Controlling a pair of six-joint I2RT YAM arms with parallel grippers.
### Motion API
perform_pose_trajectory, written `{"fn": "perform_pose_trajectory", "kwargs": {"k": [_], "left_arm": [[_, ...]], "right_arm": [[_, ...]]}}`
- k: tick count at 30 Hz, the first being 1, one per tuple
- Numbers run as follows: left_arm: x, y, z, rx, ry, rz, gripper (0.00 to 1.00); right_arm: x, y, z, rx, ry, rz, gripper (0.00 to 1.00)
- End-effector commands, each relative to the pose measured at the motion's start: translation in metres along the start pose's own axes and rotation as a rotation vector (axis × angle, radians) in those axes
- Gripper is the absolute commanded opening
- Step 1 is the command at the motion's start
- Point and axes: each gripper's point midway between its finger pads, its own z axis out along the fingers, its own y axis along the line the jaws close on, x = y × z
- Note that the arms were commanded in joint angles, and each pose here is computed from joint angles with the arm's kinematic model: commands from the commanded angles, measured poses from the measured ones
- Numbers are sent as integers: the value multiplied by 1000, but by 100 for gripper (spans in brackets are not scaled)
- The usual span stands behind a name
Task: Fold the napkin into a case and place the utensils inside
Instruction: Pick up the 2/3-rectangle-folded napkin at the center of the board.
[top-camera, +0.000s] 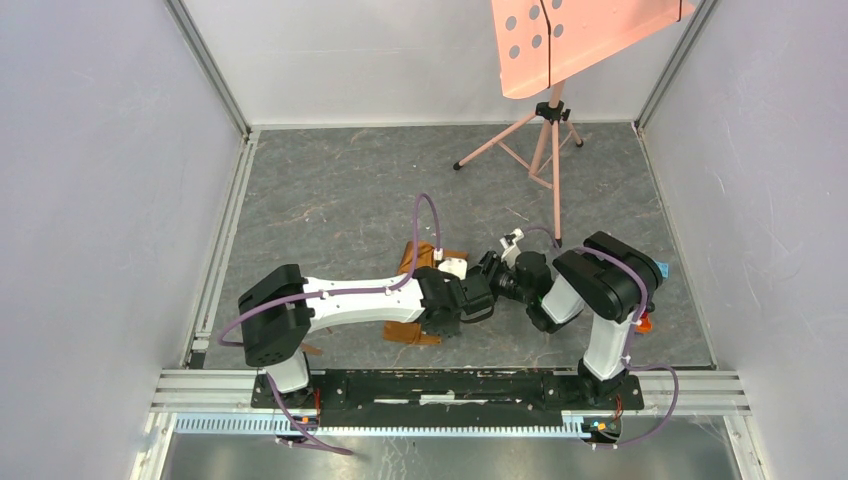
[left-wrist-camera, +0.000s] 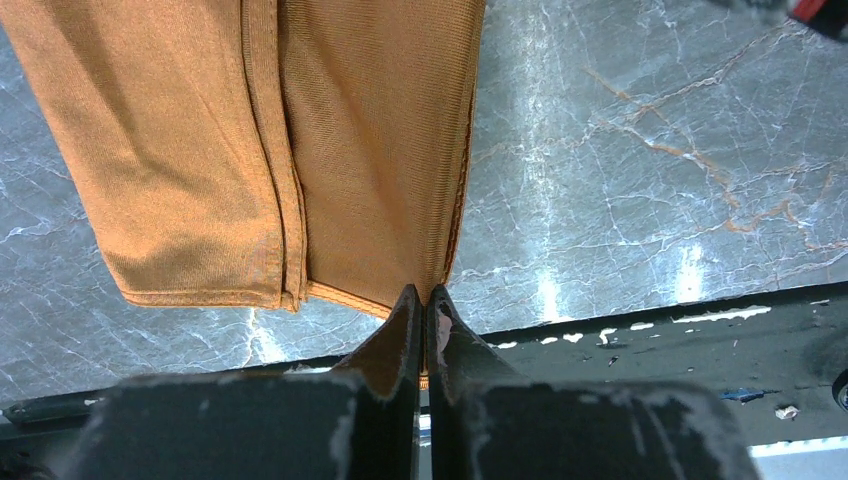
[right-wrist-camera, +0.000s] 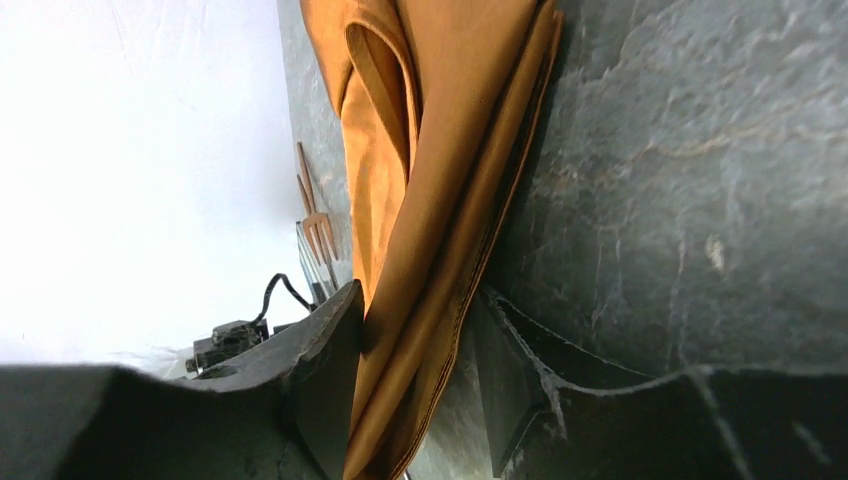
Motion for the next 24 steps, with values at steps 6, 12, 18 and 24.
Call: {"fn": "perform_pose_trajectory", "kwargs": {"k": [6, 12, 18, 24], "left_arm": [[-8, -7, -9, 51, -28, 27, 2], [-14, -17, -6, 96, -22, 14, 2], [-36, -61, -24, 365, -41, 3, 42], [-116, -41, -67, 680, -183, -174, 56]], "right_arm": [[-26, -2, 13, -20, -41, -87, 43], [-37, -1, 16, -27, -45, -137, 17], [-52, -11, 23, -1, 29, -282, 0], [-58, -23, 32, 67, 149, -414, 0]]}}
